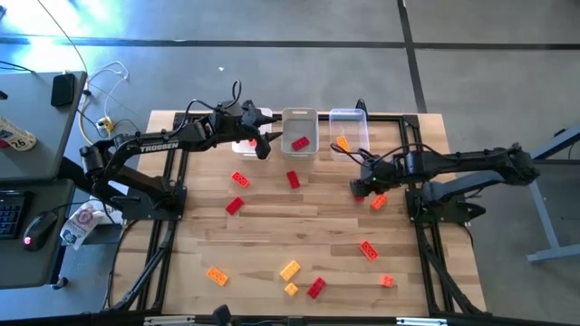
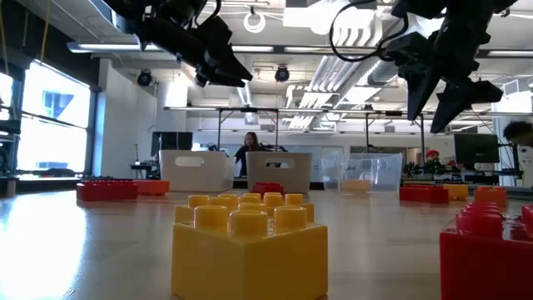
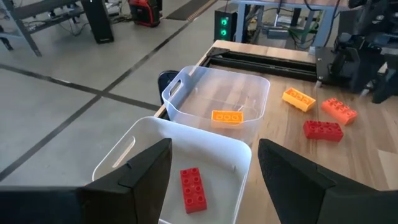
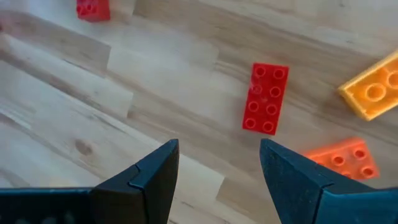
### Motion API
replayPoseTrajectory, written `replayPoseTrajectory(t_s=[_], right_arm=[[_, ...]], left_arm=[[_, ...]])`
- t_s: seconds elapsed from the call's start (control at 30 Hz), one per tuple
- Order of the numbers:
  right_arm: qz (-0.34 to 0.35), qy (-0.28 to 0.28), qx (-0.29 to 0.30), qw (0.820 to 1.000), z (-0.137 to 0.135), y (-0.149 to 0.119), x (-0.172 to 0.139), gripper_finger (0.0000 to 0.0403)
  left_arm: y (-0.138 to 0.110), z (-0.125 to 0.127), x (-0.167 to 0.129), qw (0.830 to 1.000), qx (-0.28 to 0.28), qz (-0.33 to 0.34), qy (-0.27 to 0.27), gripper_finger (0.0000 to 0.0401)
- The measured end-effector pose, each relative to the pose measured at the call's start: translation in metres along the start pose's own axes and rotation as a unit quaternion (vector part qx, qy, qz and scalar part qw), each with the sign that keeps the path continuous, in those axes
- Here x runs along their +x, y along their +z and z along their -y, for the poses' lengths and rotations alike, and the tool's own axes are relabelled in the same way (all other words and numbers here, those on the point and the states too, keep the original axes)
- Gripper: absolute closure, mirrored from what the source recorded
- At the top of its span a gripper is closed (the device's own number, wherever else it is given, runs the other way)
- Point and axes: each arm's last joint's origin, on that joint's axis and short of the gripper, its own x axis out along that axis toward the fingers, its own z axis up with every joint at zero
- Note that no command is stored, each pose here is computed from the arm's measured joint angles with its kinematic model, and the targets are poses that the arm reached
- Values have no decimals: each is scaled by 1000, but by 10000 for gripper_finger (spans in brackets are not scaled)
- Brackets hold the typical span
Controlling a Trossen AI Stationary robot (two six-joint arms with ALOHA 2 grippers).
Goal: Sort & place blocks by color
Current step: Put the yellow game piece into the transparent bin
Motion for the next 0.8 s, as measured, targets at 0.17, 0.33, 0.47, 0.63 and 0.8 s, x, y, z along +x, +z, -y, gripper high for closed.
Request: replayPoseTrajectory(t_s=[0.17, 0.33, 0.47, 0.63, 0.8], right_arm=[[24, -29, 95, 995, 6, 4, 0, 192], [67, -71, 173, 980, 13, 5, -1, 192], [83, -100, 214, 968, 18, 4, 0, 192], [109, -147, 236, 954, 21, 4, 7, 192], [116, -162, 244, 949, 19, 5, 13, 192]], left_arm=[[0, 0, 0, 1000, 0, 0, 0, 174], [0, 0, 0, 1000, 0, 0, 0, 174], [-1, 0, 0, 1000, -1, -5, -1, 174], [-1, 0, 0, 1000, 11, -4, -1, 174], [-1, 0, 0, 1000, 28, -6, -1, 174]])
